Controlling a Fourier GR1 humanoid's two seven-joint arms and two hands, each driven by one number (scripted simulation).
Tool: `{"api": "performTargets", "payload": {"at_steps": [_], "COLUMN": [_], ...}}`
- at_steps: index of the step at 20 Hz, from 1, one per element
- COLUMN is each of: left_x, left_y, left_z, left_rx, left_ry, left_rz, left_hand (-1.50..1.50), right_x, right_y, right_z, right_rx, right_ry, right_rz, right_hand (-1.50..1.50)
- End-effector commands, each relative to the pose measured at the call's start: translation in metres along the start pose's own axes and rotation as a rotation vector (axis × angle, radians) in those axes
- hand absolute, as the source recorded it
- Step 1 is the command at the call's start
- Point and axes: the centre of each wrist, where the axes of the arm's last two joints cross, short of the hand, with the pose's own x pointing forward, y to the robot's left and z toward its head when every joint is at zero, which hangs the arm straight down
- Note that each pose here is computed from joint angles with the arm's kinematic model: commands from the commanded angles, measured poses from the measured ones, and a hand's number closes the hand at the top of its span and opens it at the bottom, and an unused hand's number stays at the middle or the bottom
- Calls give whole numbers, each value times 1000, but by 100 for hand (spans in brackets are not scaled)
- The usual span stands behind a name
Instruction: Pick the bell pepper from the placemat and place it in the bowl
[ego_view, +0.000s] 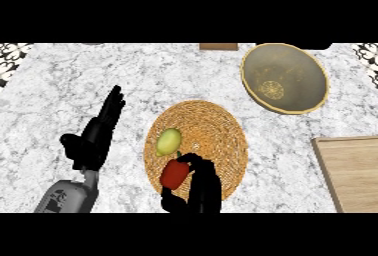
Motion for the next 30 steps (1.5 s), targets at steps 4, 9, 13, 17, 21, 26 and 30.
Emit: {"api": "performTargets", "payload": {"at_steps": [4, 9, 13, 17, 21, 26, 30], "left_x": [7, -3, 5, 15, -1, -4, 5], "left_y": [-8, -12, 0, 5, 6, -9, 6], "left_z": [-3, -4, -6, -2, -15, -2, 3], "left_rx": [-65, -33, -11, 6, 33, 19, 0], "left_ry": [-14, -3, -9, 12, 21, -2, 15], "left_rz": [3, 0, 2, -10, -8, 0, -7], "left_hand": [0, 0, 0, 0, 0, 0, 0], "right_x": [9, 36, 38, 67, 95, 131, 162], "right_y": [-35, -94, -140, -184, -220, -251, -262], "right_z": [67, 76, 56, 40, 35, 22, -5], "right_rx": [375, 446, 356, 265, 204, 163, 127], "right_ry": [-379, -643, -808, -873, -849, -793, -750], "right_rz": [26, -131, -109, -61, -30, 14, -30], "right_hand": [150, 150, 150, 150, 150, 150, 150]}}
